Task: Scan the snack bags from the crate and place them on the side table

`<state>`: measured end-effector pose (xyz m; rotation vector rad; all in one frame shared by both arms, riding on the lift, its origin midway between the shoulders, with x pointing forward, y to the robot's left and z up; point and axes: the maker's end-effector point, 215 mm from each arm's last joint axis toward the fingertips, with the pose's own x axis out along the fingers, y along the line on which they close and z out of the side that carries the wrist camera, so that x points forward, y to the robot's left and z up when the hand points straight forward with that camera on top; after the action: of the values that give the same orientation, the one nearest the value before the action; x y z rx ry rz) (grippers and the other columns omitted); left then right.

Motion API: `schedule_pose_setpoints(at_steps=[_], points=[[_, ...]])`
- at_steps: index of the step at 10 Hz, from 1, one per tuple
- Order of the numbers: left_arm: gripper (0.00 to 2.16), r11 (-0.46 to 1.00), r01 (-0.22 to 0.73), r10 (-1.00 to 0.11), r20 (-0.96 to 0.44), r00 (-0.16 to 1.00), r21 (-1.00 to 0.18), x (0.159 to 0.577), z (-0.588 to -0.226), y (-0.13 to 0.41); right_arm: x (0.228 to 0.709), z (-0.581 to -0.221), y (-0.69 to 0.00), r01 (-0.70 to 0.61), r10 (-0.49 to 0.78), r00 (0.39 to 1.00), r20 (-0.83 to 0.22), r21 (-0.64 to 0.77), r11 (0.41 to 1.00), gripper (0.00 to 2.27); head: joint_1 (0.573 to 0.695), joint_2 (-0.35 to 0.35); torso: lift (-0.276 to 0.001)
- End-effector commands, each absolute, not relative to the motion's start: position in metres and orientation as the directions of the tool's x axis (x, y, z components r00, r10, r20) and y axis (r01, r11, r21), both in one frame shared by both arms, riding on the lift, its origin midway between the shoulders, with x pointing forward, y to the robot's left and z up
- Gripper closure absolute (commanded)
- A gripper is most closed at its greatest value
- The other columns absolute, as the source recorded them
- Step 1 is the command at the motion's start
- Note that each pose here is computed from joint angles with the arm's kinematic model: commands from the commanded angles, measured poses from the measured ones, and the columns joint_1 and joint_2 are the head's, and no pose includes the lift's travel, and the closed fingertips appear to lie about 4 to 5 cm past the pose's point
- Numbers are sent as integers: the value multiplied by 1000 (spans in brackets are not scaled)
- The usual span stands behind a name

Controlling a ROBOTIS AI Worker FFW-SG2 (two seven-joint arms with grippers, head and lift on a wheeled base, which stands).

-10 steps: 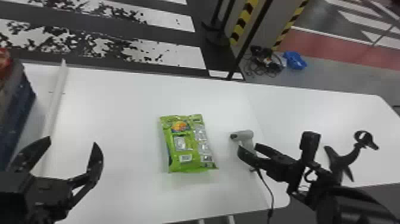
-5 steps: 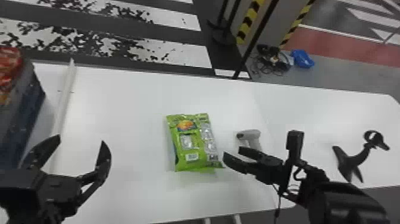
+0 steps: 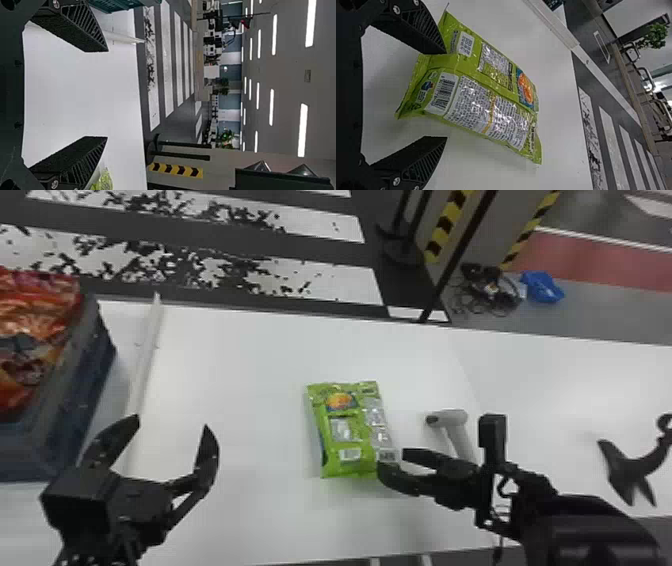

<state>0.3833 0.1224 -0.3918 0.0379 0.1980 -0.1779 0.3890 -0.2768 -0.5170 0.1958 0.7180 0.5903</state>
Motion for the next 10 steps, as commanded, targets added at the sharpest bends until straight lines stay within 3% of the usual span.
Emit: schedule_pose_setpoints(at_steps=[1, 2, 3, 4, 7, 10], points=[[83, 984, 179, -172, -199, 965, 17, 383, -392, 122, 391, -527, -271, -450, 570, 580, -582, 354, 820, 171, 695, -225, -94], [83, 984, 179, -172, -199, 965, 17, 383, -392, 122, 391, -534, -269, -453, 566, 569, -596, 348, 821, 461, 695, -223, -94], [83, 984, 179, -172, -201, 964, 16, 382, -392, 122, 391, -539, -268, -455, 558, 562, -611, 334, 825, 1183, 695, -218, -94], [83, 984, 177, -170, -201, 965, 17, 382, -392, 123, 393, -541, -270, -448, 542, 569, -618, 320, 835, 2132, 695, -215, -94], [83, 984, 178, -172, -199, 965, 16, 382, -391, 122, 398, -511, -283, -453, 552, 631, -545, 318, 833, 2236, 695, -215, -94], [83, 984, 179, -173, -201, 964, 15, 381, -391, 121, 412, -447, -349, -355, 489, 770, -409, 363, 862, 2236, 695, -256, -94]])
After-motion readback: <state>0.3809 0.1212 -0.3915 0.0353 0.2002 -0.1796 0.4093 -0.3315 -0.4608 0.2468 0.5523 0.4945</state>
